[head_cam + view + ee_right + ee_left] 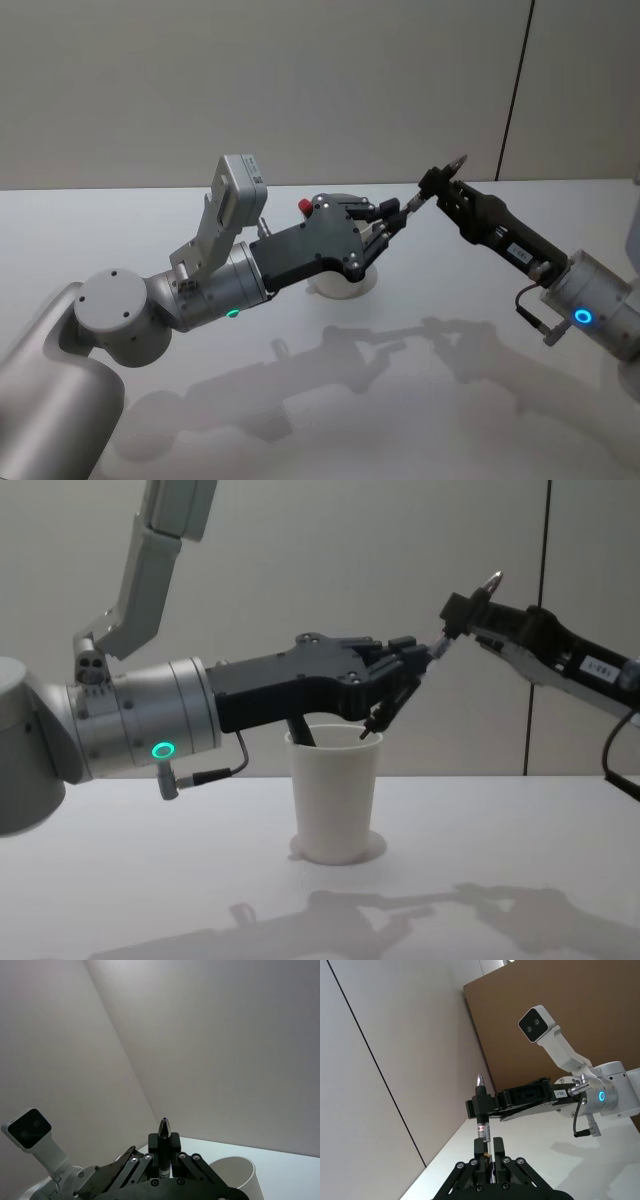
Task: Place the pen into the pen holder.
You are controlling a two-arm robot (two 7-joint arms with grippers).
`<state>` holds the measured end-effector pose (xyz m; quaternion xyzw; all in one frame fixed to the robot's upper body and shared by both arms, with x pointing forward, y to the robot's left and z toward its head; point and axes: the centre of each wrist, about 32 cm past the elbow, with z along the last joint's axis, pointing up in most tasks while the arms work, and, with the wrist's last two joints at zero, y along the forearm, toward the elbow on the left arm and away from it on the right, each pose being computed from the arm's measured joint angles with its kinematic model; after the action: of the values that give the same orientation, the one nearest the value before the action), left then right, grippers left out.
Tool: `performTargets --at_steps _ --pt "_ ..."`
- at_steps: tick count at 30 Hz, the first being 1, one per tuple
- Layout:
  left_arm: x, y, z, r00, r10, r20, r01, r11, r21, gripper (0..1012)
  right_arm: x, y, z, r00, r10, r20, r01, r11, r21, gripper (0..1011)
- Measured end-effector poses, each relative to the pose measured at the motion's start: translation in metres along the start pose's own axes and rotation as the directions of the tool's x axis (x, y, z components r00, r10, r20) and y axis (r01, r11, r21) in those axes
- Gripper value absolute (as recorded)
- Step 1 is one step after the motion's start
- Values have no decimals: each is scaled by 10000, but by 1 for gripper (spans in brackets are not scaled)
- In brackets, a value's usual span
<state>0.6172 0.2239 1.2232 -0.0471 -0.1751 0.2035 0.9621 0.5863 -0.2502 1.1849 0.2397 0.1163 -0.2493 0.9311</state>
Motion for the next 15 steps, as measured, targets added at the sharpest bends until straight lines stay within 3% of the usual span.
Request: performTargets --at_steps 5,15 --pt "0 0 0 10000 -4 0 4 10000 1 188 2 0 3 10000 -10 12 10 10000 6 111" --pt "0 0 0 10000 -4 0 4 10000 1 520 1 -1 3 10000 -31 17 31 10000 8 111"
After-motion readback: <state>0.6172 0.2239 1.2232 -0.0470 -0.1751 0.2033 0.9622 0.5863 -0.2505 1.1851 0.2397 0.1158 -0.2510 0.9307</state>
